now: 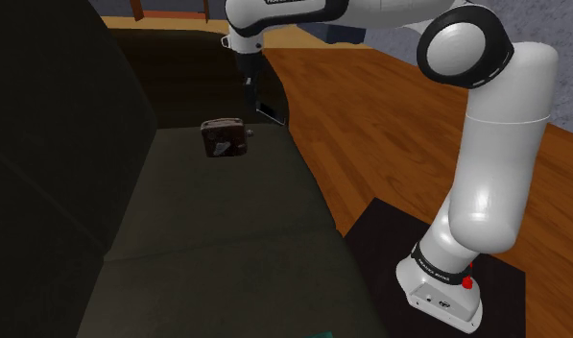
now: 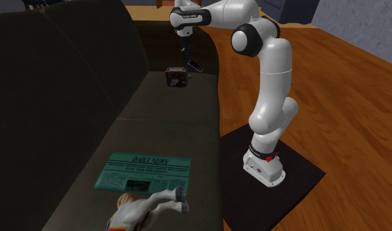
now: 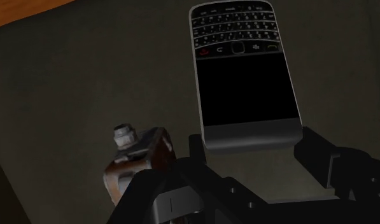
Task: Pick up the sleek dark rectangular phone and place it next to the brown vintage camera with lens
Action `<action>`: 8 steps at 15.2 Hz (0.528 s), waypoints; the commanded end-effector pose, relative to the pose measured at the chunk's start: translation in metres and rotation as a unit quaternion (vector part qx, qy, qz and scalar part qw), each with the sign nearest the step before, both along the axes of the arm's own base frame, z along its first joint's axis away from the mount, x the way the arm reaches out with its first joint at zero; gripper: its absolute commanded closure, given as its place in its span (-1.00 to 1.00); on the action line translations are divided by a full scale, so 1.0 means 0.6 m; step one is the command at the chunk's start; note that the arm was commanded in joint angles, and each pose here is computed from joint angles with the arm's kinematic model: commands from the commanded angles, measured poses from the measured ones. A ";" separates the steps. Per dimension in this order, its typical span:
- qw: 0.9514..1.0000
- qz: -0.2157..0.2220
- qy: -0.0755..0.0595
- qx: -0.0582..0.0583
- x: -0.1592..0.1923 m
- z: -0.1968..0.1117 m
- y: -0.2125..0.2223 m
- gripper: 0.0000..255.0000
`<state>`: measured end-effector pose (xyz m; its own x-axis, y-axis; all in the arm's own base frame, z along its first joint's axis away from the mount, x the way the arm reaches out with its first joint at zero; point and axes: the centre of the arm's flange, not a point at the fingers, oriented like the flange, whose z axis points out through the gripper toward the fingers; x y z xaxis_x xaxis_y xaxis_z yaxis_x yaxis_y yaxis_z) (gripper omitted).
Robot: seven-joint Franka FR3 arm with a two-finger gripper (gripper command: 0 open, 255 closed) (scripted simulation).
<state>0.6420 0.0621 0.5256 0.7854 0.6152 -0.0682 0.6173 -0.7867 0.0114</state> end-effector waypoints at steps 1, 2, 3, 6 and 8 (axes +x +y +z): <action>1.000 0.000 0.000 0.000 0.009 -0.012 -0.005 1.00; 1.000 0.000 0.000 0.000 0.009 -0.021 -0.005 1.00; 1.000 0.000 0.000 0.000 0.009 -0.030 -0.005 1.00; 1.000 0.000 0.000 0.000 0.009 -0.056 -0.005 1.00; 1.000 0.000 0.000 0.000 0.009 -0.074 -0.005 1.00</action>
<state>0.6478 0.0587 0.4865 0.7850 0.6157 -0.0688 0.6177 -0.7863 0.0114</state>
